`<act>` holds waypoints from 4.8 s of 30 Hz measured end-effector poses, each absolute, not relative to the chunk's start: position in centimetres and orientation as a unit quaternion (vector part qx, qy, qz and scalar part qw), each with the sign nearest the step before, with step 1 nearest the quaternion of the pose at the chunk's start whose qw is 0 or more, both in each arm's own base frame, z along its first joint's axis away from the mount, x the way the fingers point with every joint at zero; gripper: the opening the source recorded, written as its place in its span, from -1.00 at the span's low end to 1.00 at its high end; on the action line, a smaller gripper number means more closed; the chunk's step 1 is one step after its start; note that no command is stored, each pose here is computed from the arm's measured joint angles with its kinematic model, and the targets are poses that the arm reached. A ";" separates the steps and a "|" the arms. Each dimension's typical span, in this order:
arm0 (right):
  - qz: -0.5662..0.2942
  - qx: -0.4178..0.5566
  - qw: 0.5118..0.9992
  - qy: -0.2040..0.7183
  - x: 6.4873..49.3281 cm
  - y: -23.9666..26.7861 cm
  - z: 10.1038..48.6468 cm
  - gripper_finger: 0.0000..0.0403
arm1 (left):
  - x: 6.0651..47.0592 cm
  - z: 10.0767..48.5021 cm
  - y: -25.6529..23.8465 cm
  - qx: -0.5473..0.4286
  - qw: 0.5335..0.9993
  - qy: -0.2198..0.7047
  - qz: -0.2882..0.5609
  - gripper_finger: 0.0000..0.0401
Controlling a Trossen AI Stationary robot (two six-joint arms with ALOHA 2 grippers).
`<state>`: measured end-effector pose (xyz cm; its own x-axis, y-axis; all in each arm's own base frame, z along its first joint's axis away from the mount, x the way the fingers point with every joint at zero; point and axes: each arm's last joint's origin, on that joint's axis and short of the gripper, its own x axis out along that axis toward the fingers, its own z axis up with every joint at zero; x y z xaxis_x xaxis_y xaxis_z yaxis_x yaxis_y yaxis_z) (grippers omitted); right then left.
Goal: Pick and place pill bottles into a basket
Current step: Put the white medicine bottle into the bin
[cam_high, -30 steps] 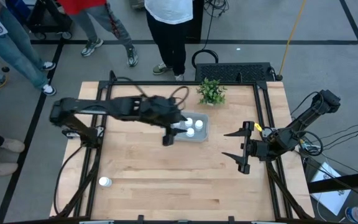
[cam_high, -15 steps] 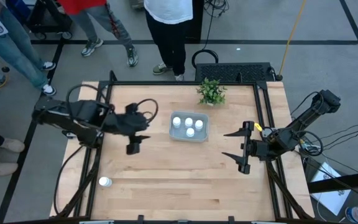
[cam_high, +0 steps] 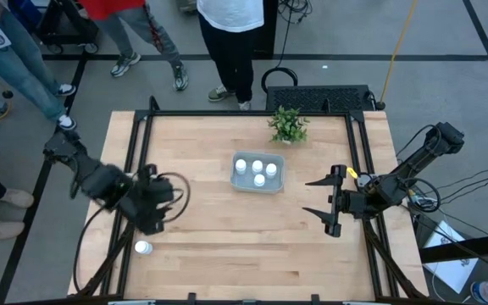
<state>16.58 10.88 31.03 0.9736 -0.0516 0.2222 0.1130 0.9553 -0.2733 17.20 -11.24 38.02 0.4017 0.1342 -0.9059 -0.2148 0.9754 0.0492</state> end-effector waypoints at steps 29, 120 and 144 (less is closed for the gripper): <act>-0.044 -0.144 0.981 -0.118 16.5 10.8 31.3 0.41 | 11.3 28.0 -17.9 -0.262 0.720 0.596 0.238 0.08; 0.011 -0.102 0.990 -0.093 16.7 11.2 30.5 0.41 | 9.0 19.9 -19.0 -0.398 0.605 0.594 0.350 0.34; 0.011 -0.101 0.990 -0.094 16.7 11.2 30.5 0.41 | 8.7 19.9 -19.4 -0.388 0.617 0.604 0.322 0.21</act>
<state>16.70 11.24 30.47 0.9821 0.0402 0.1838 -0.0024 0.9795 -0.2014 8.65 -19.39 19.89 0.0621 -0.0721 -0.9955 -0.8667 0.4907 -0.0896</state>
